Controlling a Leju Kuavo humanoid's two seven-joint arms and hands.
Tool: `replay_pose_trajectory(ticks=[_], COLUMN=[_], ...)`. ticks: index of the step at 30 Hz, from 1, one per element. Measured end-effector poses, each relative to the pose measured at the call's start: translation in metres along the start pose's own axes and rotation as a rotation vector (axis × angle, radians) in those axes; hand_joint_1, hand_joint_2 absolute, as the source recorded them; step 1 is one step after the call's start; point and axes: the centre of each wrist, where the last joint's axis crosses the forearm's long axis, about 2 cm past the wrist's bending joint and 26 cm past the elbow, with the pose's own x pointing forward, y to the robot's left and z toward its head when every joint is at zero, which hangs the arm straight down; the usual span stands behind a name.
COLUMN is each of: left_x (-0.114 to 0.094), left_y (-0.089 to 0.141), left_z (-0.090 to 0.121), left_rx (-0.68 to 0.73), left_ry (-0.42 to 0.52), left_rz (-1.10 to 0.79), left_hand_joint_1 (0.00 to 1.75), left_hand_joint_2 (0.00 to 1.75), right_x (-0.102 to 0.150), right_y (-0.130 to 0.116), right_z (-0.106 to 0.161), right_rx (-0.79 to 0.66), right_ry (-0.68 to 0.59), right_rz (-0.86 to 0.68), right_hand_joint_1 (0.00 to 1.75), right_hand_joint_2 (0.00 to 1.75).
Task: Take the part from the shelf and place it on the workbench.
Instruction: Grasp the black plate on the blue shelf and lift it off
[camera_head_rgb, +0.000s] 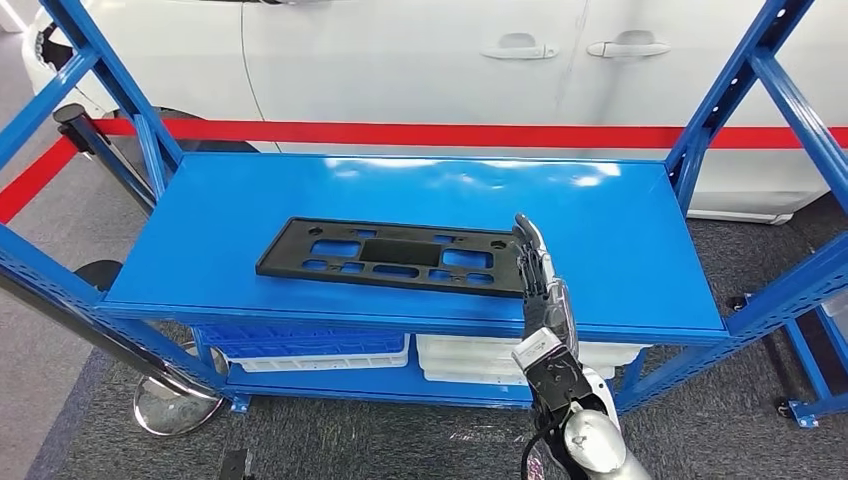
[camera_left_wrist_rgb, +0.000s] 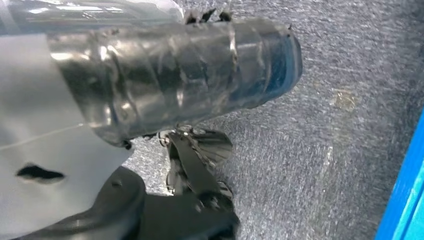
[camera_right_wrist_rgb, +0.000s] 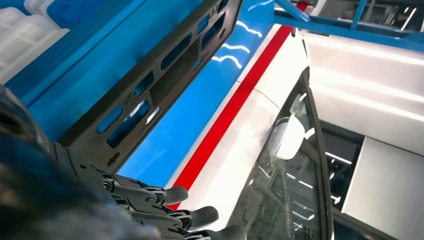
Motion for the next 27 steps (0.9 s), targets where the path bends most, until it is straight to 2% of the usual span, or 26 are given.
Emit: replay_pose_trajectory(ticks=[6, 10, 15, 18, 23, 27], left_x=[0.002, 0.001, 0.003, 0.007, 0.026, 0.033], left_y=[0.0, -0.002, -0.003, -0.007, -0.016, -0.02], left_z=[-0.001, 0.0, 0.0, 0.0, -0.004, -0.004], left_rx=[0.0, -0.001, 0.034, 0.034, -0.019, -0.034], left_ry=[-0.002, 0.005, 0.012, 0.026, 0.038, 0.033], left_rz=[0.0, -0.002, -0.041, -0.069, -0.092, -0.103], left_hand_joint_1=[0.0, 0.0, 0.0, 0.0, 0.0, 0.0], left_hand_joint_2=[0.0, 0.0, 0.0, 0.0, 0.0, 0.0], right_x=[0.0, 0.001, 0.001, 0.003, 0.005, 0.005], right_y=[0.0, 0.0, 0.0, 0.006, 0.032, 0.049], right_z=[-0.001, -0.002, -0.003, -0.016, -0.049, -0.063], right_rx=[0.004, 0.005, 0.007, 0.042, 0.164, 0.205], right_ry=[0.001, 0.0, 0.031, 0.044, 0.057, 0.056], right_rz=[0.001, 0.003, 0.072, 0.153, 0.207, 0.21], right_hand_joint_1=[0.0, 0.0, 0.0, 0.0, 0.0, 0.0], right_hand_joint_2=[0.0, 1.75, 1.75, 1.75, 1.75, 1.75])
